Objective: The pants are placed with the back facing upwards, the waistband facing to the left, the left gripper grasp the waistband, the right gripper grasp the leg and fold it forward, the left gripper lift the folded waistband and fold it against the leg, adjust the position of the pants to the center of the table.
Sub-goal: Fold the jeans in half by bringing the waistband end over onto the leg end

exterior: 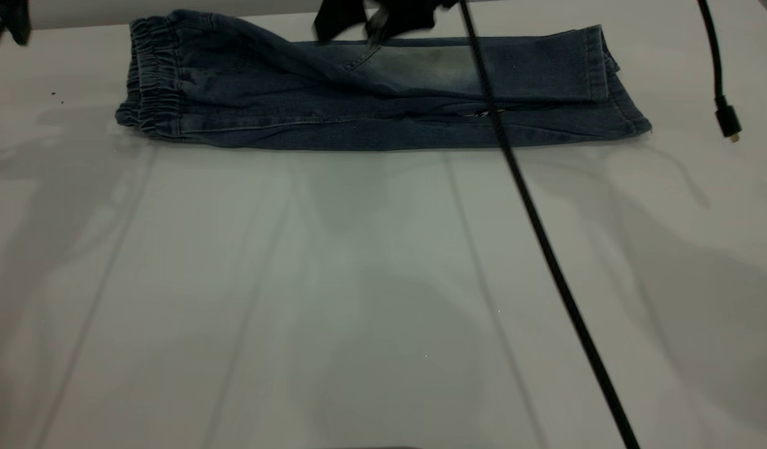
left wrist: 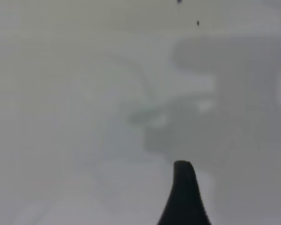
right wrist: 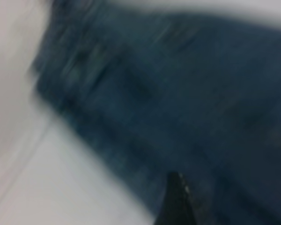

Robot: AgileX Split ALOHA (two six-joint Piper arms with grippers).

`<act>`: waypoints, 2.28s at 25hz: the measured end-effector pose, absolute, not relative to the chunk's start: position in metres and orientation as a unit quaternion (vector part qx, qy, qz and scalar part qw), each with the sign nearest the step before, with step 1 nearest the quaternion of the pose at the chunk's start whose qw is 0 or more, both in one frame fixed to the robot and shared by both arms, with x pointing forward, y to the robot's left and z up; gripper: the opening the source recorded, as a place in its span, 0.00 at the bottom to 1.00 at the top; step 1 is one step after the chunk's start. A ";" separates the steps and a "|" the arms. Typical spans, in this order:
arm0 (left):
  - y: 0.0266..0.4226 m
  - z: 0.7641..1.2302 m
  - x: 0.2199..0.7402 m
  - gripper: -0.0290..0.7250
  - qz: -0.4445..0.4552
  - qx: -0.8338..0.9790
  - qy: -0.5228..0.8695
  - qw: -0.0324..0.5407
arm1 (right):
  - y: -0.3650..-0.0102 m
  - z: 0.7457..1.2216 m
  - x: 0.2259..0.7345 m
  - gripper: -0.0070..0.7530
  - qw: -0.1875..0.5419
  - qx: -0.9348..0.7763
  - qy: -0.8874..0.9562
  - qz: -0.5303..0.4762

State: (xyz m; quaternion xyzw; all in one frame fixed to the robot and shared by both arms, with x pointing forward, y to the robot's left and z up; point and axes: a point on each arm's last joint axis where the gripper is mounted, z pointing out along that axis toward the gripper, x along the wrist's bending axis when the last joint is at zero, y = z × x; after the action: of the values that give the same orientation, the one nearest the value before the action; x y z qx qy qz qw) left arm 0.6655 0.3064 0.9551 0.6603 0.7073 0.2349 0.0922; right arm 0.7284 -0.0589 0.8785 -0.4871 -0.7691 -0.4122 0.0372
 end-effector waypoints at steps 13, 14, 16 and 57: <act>0.293 0.896 0.690 0.70 0.215 0.653 0.705 0.178 | -0.055 0.876 0.722 0.63 0.062 -0.475 -0.783 -0.398; 0.292 0.896 0.691 0.69 0.212 0.648 0.707 0.187 | -0.055 0.876 0.721 0.63 0.062 -0.474 -0.783 -0.398; 0.290 0.897 0.692 0.67 0.204 0.644 0.710 0.198 | -0.055 0.876 0.721 0.63 0.063 -0.474 -0.783 -0.397; 0.283 0.841 0.739 0.36 0.133 0.678 0.689 0.219 | -0.056 0.875 0.718 0.63 0.070 -0.464 -0.794 -0.385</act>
State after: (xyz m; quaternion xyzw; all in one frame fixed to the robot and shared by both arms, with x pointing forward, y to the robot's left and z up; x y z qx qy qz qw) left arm 0.7388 0.2832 0.8406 0.6777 0.6893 0.1334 0.2186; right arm 0.7184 -0.0555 0.8747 -0.4640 -0.7944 -0.3855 0.0705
